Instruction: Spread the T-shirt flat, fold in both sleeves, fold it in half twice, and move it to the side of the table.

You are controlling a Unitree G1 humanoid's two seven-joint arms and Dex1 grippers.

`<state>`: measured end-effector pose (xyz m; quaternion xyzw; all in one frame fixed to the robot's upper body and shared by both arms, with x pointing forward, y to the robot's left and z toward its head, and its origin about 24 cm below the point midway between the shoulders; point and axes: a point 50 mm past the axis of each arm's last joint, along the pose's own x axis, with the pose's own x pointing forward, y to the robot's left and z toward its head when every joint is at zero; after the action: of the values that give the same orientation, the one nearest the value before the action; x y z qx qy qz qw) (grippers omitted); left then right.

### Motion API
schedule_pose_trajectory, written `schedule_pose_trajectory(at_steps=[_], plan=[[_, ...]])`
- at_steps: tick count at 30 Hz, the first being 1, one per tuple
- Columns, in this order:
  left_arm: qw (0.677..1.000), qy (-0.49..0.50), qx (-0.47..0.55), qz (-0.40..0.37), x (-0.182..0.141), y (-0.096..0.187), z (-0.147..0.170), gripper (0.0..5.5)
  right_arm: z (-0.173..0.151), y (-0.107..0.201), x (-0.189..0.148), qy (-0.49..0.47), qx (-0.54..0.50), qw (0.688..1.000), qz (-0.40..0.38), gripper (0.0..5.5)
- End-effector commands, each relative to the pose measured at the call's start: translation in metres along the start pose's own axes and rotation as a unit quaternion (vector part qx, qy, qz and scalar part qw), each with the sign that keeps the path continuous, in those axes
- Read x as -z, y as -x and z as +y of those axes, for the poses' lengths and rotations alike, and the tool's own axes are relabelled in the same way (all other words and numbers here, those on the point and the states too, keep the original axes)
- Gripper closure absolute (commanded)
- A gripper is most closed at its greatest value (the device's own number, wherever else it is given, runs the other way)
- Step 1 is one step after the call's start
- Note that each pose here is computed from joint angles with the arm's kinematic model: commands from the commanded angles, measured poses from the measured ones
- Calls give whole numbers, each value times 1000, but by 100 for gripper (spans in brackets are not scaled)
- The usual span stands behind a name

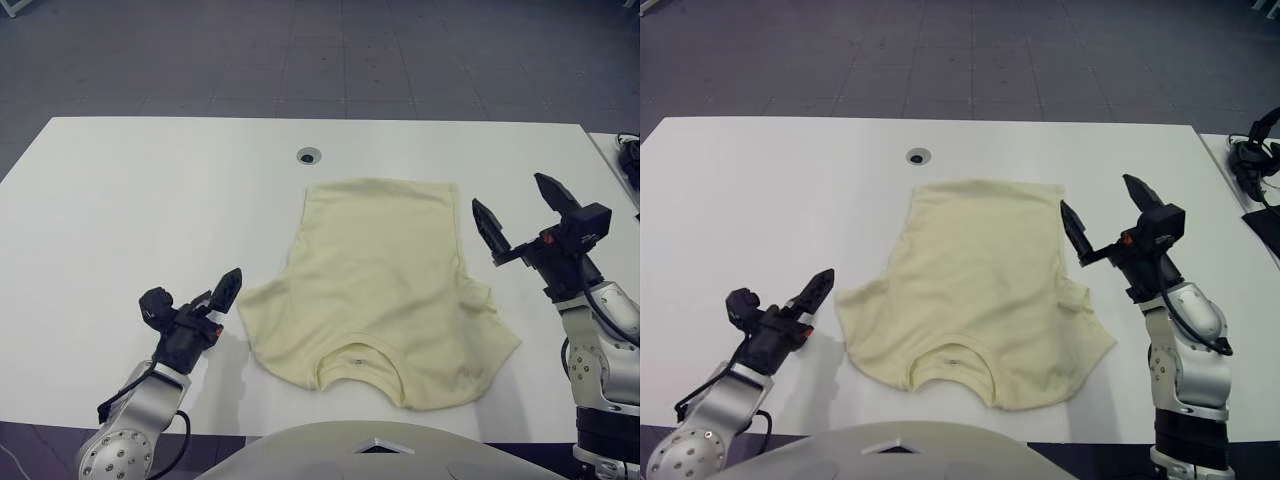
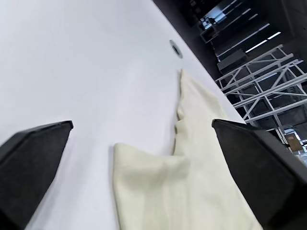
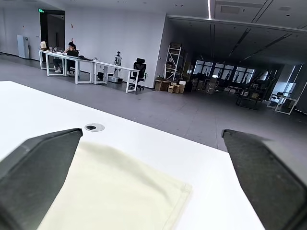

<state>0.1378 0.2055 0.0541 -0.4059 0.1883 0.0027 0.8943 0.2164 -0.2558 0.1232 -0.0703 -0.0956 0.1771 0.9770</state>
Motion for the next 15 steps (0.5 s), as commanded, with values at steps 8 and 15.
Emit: schedule_pose_trajectory(at_steps=[8,15], plan=[[998,6,-9,70,26,2,1,135,1,-7,-4,18,-5,1000,-5,10],[997,-3,-4,80,29,1,3,260,1,-8,-2,19,-7,1000,-4,10]])
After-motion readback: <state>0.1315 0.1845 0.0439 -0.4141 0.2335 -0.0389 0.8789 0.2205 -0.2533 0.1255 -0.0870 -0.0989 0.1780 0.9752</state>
